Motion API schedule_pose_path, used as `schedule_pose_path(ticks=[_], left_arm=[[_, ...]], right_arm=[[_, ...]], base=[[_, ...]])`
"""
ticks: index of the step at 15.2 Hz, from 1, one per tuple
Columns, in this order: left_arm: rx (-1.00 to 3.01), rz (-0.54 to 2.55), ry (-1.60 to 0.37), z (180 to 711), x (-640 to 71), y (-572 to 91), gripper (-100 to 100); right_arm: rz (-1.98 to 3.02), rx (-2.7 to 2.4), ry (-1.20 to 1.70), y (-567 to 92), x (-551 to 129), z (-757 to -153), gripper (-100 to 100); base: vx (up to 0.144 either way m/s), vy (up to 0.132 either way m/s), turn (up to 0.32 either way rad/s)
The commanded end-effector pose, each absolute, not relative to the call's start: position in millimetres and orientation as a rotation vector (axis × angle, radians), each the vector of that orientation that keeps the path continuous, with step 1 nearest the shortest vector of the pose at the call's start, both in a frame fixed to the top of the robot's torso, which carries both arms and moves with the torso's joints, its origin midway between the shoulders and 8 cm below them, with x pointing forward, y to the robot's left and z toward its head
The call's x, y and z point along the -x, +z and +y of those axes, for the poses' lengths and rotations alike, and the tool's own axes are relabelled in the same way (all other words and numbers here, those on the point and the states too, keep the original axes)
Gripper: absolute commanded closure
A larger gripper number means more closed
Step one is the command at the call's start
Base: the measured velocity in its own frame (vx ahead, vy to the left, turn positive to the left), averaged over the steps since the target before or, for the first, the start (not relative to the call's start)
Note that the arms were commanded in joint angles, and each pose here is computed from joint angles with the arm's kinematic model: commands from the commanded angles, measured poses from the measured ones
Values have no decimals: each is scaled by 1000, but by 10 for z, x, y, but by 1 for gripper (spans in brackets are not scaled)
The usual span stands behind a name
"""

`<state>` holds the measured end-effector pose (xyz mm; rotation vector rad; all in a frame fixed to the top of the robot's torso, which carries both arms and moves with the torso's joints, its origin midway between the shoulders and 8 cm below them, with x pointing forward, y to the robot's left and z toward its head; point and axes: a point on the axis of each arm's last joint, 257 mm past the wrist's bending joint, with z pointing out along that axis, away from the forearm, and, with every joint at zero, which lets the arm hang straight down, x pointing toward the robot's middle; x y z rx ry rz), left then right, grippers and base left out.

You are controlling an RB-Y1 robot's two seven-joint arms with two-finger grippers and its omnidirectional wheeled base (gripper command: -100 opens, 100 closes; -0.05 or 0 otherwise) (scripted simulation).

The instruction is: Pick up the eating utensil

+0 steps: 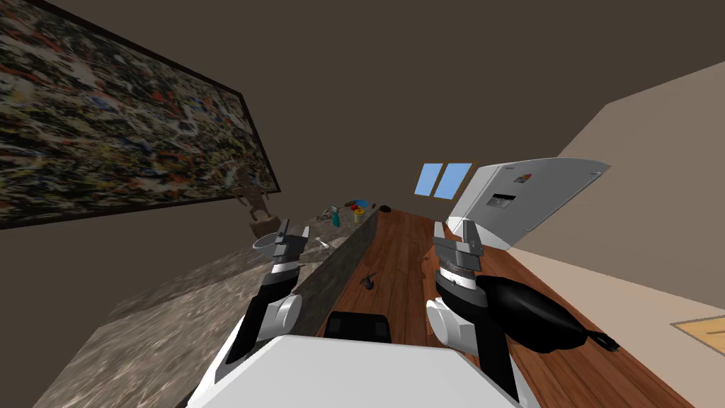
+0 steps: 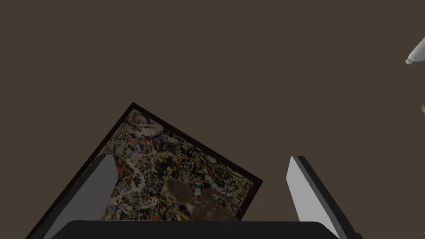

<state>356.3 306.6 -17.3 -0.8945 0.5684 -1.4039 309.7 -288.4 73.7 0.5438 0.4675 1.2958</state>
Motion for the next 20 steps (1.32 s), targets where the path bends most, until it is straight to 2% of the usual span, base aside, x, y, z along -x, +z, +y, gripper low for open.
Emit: schedule_pose_path(ticks=[1, 8, 20], left_arm=[[879, 619, -1395, 3056, -3570, -211, -100], [870, 742, -1355, 3092, -3571, -376, -100], [983, 1079, -1160, 3473, -3405, -1135, -100]], right_arm=[[468, -544, 1296, 737, -3097, -2884, 0], [468, -544, 1296, 737, -3097, -2884, 0], [468, -544, 1296, 737, -3097, -2884, 0]], base=[[7, -3, -26], [24, -5, -37], [57, -11, -81]])
